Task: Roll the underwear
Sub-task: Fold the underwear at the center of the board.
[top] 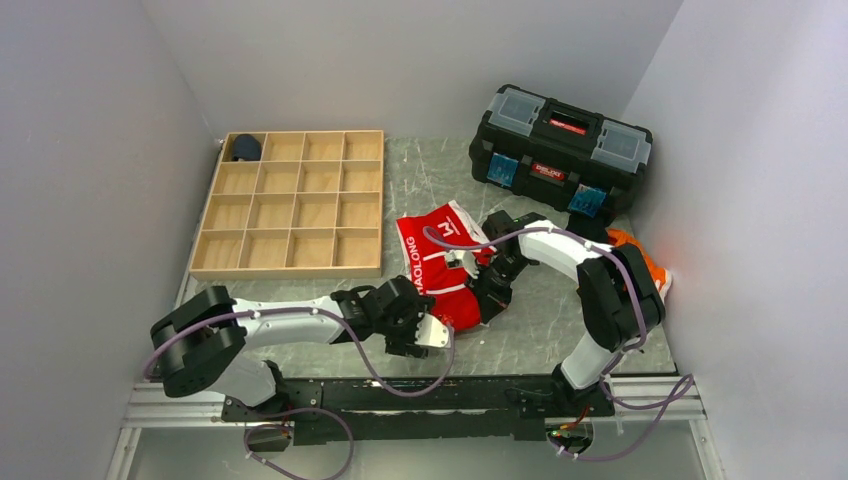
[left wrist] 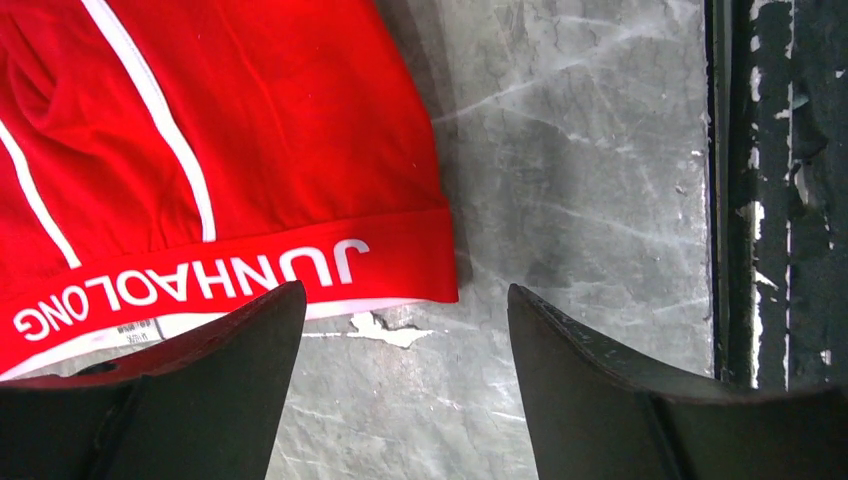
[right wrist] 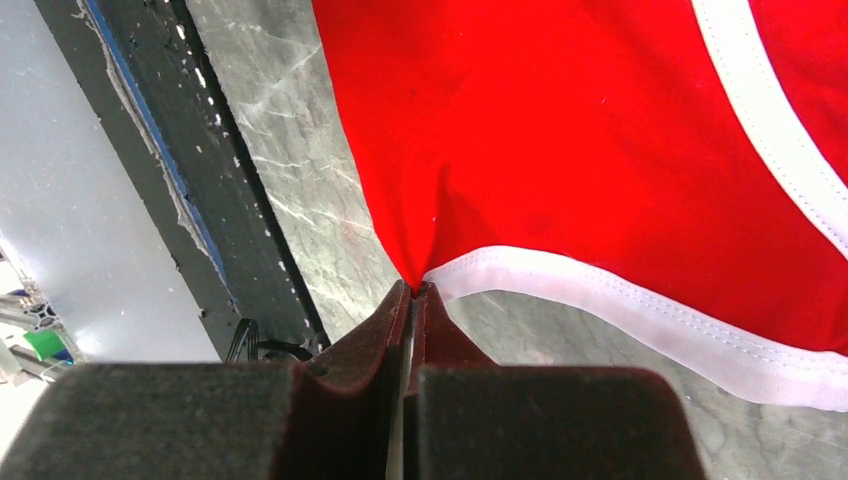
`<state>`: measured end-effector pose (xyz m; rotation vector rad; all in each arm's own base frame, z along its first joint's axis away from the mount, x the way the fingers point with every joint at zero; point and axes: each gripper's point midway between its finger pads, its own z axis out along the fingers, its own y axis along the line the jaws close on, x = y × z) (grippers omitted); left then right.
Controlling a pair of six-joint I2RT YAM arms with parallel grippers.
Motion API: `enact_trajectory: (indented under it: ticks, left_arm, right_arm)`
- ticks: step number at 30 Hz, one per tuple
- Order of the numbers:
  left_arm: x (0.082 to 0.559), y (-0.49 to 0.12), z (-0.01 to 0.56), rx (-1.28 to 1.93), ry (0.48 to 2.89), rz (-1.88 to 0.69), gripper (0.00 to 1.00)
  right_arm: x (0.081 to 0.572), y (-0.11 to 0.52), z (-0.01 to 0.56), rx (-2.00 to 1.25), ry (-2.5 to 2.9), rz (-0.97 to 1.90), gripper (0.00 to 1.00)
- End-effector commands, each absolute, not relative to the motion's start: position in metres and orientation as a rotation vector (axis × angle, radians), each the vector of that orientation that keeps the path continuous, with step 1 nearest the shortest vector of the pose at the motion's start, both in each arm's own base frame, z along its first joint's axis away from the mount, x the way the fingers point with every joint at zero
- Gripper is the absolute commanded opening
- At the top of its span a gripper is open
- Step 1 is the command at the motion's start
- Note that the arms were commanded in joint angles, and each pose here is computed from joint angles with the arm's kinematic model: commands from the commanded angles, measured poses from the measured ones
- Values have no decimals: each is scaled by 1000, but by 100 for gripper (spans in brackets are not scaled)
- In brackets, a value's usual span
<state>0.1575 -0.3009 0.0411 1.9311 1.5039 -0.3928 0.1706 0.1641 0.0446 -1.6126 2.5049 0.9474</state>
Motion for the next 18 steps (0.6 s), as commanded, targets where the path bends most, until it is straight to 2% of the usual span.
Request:
enact_trajectory:
  ticks: [1,18]
  left_arm:
    - [166,-322,55,1909,1440,-366,76]
    - [162,-317,30,2003,1479,-327,38]
  right_arm:
    - [174,171,52,-1618,2455,992,0]
    - [177,170,54,-1598,2465,1024,0]
